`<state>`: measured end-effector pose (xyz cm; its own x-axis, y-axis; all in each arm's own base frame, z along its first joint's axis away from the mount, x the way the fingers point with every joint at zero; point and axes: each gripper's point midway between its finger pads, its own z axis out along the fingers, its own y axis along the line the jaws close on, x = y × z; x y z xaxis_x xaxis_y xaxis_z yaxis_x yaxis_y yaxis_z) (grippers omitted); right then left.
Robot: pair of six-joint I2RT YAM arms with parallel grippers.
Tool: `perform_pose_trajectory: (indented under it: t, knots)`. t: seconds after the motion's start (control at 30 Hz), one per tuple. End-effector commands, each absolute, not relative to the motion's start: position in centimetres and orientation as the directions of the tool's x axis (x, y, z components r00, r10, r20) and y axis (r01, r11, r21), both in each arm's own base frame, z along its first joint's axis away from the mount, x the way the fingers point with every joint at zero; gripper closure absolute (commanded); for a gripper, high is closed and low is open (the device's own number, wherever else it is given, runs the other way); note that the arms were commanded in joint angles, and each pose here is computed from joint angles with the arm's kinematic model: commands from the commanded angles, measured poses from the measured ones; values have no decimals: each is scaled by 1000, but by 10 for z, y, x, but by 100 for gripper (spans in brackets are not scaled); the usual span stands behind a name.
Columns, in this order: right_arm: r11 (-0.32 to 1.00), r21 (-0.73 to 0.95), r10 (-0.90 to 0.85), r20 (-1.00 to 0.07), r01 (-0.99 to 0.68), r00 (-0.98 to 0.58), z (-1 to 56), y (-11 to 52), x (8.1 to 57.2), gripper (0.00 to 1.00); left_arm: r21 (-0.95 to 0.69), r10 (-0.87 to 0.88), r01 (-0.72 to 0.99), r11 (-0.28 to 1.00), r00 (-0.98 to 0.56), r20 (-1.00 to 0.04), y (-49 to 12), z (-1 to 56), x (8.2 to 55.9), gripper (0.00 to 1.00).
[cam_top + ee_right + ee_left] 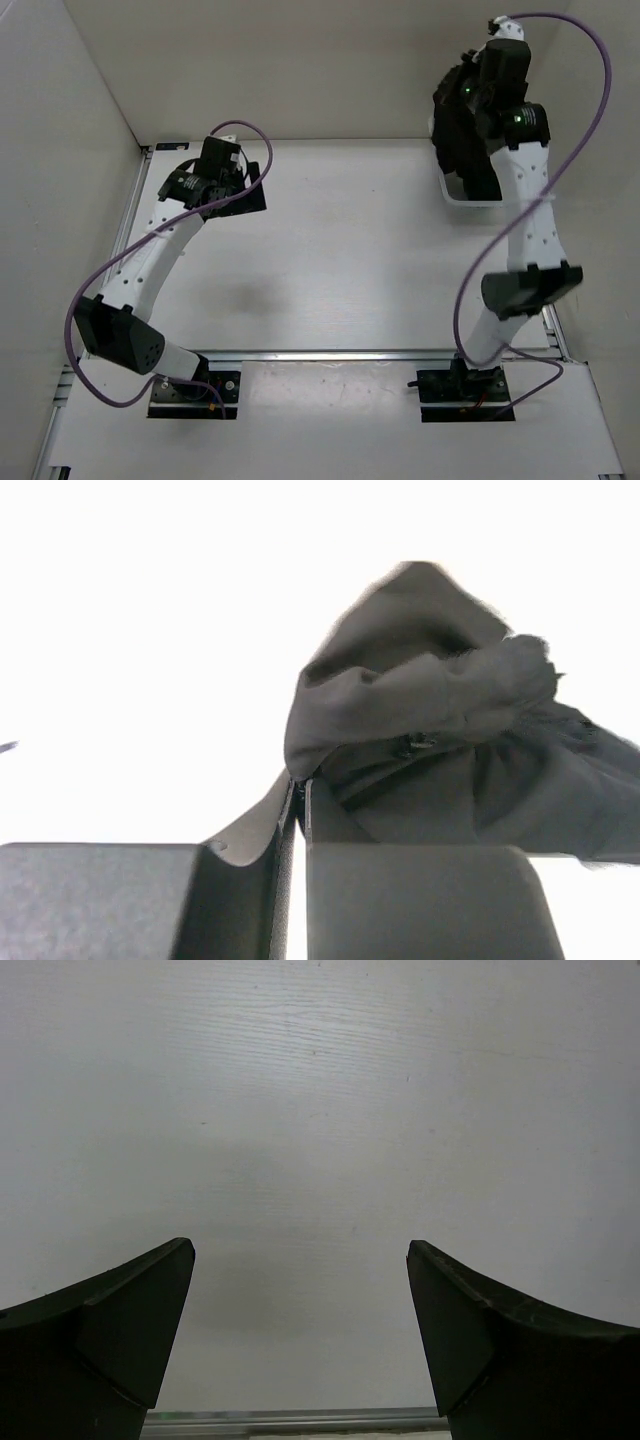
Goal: Fold and stack the shorts
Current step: Move the shorts to the center of the board, then flatten the shorts out
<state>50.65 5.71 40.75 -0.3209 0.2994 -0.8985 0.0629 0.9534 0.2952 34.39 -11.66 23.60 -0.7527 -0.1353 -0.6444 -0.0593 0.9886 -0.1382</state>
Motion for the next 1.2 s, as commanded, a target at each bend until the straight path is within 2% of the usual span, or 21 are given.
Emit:
perform_pose_trajectory:
  t: [0.0, 0.07, 0.1, 0.2, 0.27, 0.3, 0.33, 0.37, 0.4, 0.53, 0.6, 0.67, 0.7, 0.73, 0.8, 0.83, 0.87, 0.97, 1.07, 1.17]
  knots:
    - [939, 273, 221, -945, -207, -242, 474, 135, 430, 100, -140, -155, -78, 987, -700, -698, -105, 262, 330, 0]
    - [922, 274, 207, -946, -274, -248, 478, 158, 403, 100, -151, -171, -89, 984, -682, -711, -102, 272, 327, 0]
    - [902, 283, 207, -946, -326, -250, 483, 176, 371, 100, -158, -181, -97, 983, -683, -708, -102, 273, 325, 0]
    - [863, 308, 144, -910, -400, -390, 425, 222, 338, 100, -175, -210, -120, 977, -663, -719, -94, 286, 322, 0]
    - [851, 314, 97, -881, -421, -462, 386, 242, 320, 96, -192, -223, -120, 974, -655, -722, -91, 293, 319, 0]
    - [861, 293, 25, -840, -415, -542, 336, 256, 304, 89, -197, -233, -129, 972, -644, -728, -87, 296, 318, 0]
    - [859, 304, 8, -812, -411, -584, 315, 261, 292, 77, -188, -229, -133, 973, -659, -717, -85, 295, 312, 0]
    - [851, 290, -48, -788, -438, -614, 292, 272, 277, 48, -180, -235, -150, 972, -657, -717, -79, 297, 312, 0]
    - [861, 289, -79, -736, -418, -672, 257, 273, 266, 41, -180, -234, -151, 972, -658, -716, -78, 298, 307, 0]
    - [865, 267, -150, -671, -425, -726, 217, 271, 228, 17, -190, -234, -141, 972, -695, -679, -82, 284, 299, 0]
    - [887, 261, -114, -677, -381, -728, 218, 256, 224, 15, -201, -240, -141, 969, -718, -653, -87, 269, 298, 3]
    - [906, 279, -53, -673, -319, -738, 217, 237, 223, 18, -216, -242, -136, 967, -757, -607, -101, 247, 293, 7]
    - [911, 289, -26, -669, -293, -743, 216, 230, 224, 22, -212, -240, -139, 967, -770, -591, -104, 237, 293, 7]
    - [917, 299, 1, -663, -264, -748, 214, 224, 225, 33, -210, -243, -148, 967, -790, -563, -108, 223, 295, 7]
    - [917, 333, 43, -628, -218, -777, 201, 214, 224, 39, -187, -265, -196, 962, -826, -497, -108, 190, 291, 6]
    - [923, 335, 56, -604, -189, -795, 190, 208, 224, 39, -177, -267, -207, 962, -846, -462, -111, 173, 293, 4]
    - [911, 362, 58, -590, -200, -805, 187, 214, 225, 35, -160, -274, -226, 961, -861, -429, -110, 159, 291, 0]
    - [918, 358, 55, -540, -171, -840, 167, 215, 232, 22, -160, -302, -262, 952, -891, -339, -121, 118, 293, 0]
    - [900, 381, 16, -518, -213, -855, 163, 235, 245, 8, -123, -313, -290, 949, -912, -264, -123, 89, 292, 0]
    - [889, 383, -19, -517, -251, -856, 165, 255, 264, 6, -80, -416, -409, 909, -881, -224, -102, 71, 276, 0]
